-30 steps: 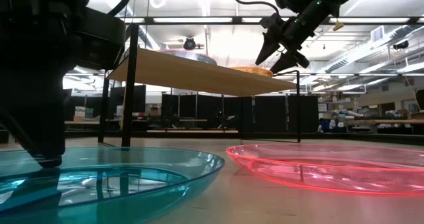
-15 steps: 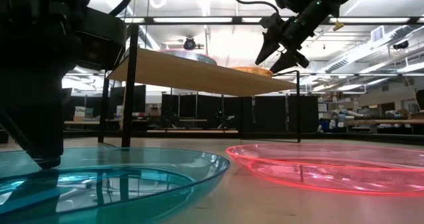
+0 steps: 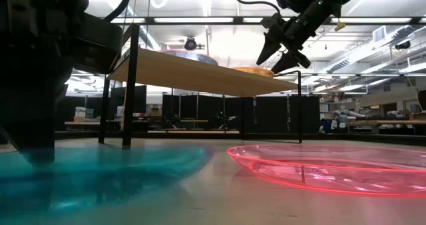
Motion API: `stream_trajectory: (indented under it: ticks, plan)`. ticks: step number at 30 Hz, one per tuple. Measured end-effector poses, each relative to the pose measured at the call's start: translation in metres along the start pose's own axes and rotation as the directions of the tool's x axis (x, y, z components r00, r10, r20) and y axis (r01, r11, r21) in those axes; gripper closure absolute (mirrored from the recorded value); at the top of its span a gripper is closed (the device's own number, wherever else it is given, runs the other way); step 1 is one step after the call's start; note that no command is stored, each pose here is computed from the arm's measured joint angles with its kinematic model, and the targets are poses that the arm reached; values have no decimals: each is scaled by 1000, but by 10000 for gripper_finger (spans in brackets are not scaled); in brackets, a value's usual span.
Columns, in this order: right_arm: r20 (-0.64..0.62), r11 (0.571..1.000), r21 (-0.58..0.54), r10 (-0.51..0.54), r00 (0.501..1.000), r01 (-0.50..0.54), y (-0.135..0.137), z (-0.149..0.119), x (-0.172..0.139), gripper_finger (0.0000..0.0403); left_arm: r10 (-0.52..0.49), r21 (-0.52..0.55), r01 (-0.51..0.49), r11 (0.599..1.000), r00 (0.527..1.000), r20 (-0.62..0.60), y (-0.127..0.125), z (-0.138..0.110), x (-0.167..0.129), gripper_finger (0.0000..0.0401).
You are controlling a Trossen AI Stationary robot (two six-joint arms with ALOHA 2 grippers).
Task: Place and stack plates onto a shelf
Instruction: Stack the blue plate on the orange plate on the shelf
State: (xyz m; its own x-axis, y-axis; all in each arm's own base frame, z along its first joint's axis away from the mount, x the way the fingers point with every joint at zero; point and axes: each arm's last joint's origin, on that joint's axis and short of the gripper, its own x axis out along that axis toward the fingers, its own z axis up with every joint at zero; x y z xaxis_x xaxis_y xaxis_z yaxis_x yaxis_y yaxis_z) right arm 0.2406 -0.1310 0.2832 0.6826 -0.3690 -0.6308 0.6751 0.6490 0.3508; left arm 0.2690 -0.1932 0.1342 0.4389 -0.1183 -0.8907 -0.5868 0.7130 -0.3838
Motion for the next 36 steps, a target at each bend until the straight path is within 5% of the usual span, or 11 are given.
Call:
stream_trajectory:
  ticks: [9,21,29,36]
  plan:
    - [-1,1000,0,4,1000,-4,0,0,0,130,9,-6,-9,1000,999,-45,2,-1,-9,395]
    - [15,999,-1,51,999,-51,2,3,0,130,-61,0,61,998,997,-37,3,5,-71,395]
    - [-7,960,-18,280,960,-280,13,7,-2,130,-216,-13,216,976,976,1,3,10,-120,395]
    - [8,910,-74,409,912,-408,35,5,-5,130,-291,-39,300,953,944,152,10,22,-154,396]
